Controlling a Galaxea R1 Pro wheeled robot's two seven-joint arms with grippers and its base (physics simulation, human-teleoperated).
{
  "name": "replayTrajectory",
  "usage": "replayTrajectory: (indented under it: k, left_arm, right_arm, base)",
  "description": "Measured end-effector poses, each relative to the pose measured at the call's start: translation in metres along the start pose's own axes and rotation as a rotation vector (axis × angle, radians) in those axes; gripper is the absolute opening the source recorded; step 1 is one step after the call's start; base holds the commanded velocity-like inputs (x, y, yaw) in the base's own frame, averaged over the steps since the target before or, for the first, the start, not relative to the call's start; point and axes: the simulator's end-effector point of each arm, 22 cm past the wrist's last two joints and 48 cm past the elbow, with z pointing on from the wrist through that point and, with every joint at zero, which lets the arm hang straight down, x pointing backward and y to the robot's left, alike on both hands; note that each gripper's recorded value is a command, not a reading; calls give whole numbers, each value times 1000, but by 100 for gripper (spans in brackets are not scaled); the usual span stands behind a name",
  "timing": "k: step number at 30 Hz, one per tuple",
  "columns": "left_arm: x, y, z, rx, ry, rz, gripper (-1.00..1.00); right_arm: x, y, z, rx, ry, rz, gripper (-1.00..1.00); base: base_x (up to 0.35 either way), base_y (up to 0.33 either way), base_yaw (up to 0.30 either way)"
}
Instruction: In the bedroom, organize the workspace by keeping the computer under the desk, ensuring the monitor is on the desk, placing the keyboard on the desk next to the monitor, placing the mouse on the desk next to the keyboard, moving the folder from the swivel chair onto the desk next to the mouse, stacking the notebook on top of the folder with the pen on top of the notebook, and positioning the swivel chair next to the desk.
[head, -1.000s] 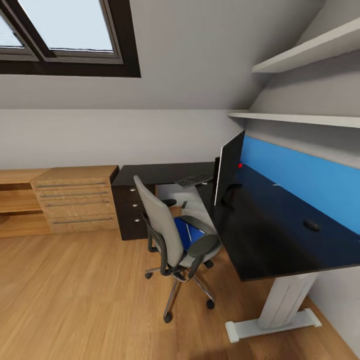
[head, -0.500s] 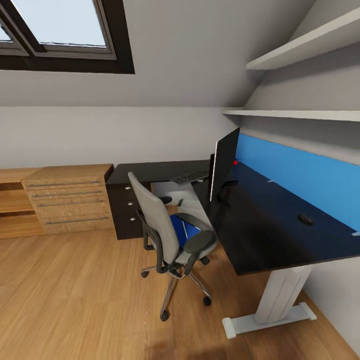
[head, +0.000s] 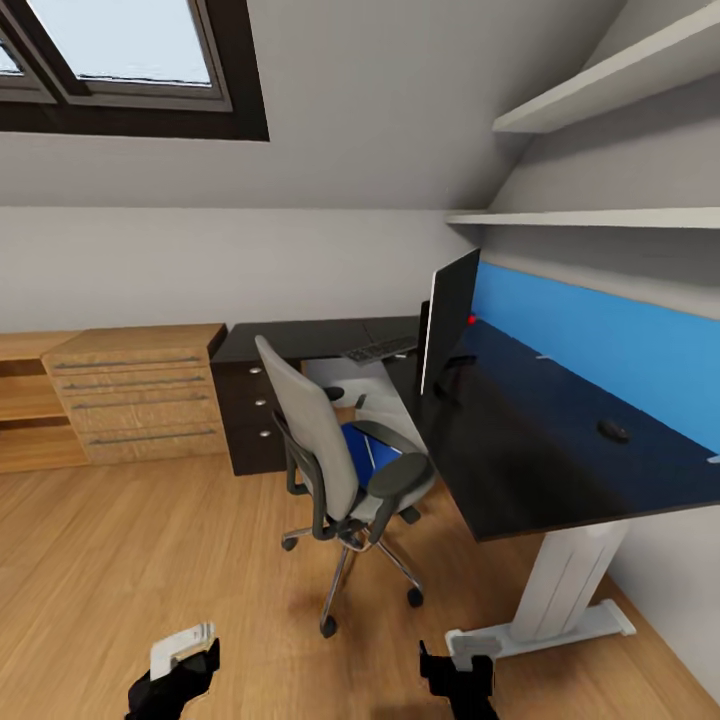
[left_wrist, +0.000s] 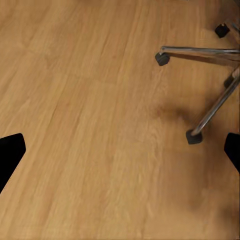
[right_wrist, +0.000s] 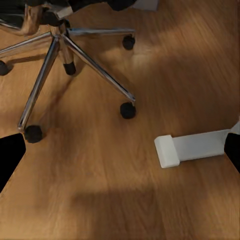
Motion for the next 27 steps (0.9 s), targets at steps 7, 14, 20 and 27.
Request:
replayTrajectory:
  k: [7, 14, 20, 27]
  left_arm:
    - [-61, -24, -18, 61, -78, -6, 100]
    - [-66, -30, -18, 80, -103, -6, 100]
    - [-62, -71, -26, 150, -119, -31, 100]
    - [-61, -65, -22, 151, -146, -19, 100]
  right_arm:
    - [-79, -1, 56, 18, -4, 76, 100]
    - [-129, 1, 83, 17, -27, 112, 100]
    - [-128, 16, 90, -1, -27, 121, 100]
    - [-116, 27, 94, -11, -26, 157, 100]
  base:
    - [0, 0, 0]
    - [0, 0, 0]
    - [0, 0, 0]
    - [0, 0, 0]
